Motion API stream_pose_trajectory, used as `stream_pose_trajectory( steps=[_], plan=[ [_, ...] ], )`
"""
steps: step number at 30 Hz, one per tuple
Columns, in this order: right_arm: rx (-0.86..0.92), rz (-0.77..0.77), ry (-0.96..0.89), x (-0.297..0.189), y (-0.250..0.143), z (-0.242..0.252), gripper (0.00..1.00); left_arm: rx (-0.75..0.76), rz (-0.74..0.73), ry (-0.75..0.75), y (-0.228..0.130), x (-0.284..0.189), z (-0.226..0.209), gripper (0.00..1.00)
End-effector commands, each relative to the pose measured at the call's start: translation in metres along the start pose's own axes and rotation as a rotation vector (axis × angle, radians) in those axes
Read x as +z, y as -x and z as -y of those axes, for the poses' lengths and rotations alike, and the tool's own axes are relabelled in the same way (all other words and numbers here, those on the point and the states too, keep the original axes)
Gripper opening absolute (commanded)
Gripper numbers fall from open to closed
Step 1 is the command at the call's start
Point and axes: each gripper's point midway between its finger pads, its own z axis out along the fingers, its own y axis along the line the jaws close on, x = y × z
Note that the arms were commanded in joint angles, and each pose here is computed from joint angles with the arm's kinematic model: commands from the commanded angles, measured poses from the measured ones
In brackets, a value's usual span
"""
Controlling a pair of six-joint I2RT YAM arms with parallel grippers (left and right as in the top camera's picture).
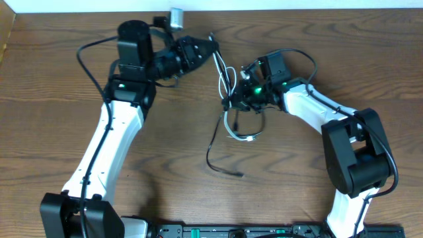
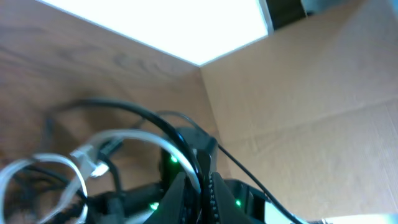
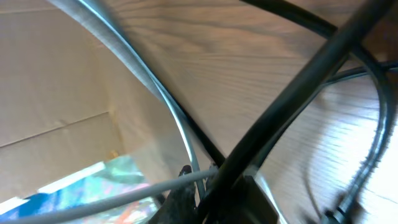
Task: Untangle cables
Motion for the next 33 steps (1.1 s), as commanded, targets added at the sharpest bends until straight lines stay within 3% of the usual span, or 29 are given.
stream_pose_trajectory(
  steps=[1, 4, 10, 14, 20, 25, 29, 33],
  plan=[
    [-0.053, 0.075, -0.128, -0.022, 0.021, 0.037, 0.01, 0.048, 0.1, 0.029, 0.031, -0.022, -0.004, 0.08],
    [0.033, 0.089, -0.304, -0.057, 0.023, 0.092, 0.01, 0.048, 0.139, 0.057, 0.046, -0.042, -0.019, 0.07],
    [0.029, 0.171, -0.475, -0.124, 0.026, 0.114, 0.01, 0.06, 0.066, 0.21, 0.027, -0.06, -0.065, 0.07],
    [-0.088, 0.243, -0.516, -0.159, 0.023, 0.087, 0.01, 0.05, 0.019, 0.431, 0.006, -0.073, -0.109, 0.07],
    [-0.263, 0.431, -0.415, -0.214, 0.018, 0.011, 0.01, 0.074, 0.015, 0.841, -0.003, -0.117, -0.169, 0.07],
    [-0.347, 0.556, -0.256, -0.266, 0.012, -0.044, 0.01, 0.131, 0.002, 0.987, -0.002, -0.137, -0.185, 0.08],
    [-0.473, 0.642, -0.019, -0.309, 0.007, -0.115, 0.01, 0.147, 0.007, 1.065, 0.001, -0.148, -0.194, 0.07],
    [-0.515, 0.724, 0.006, -0.342, 0.011, -0.139, 0.01, 0.132, -0.034, 1.095, -0.006, -0.149, -0.206, 0.07]
  ],
)
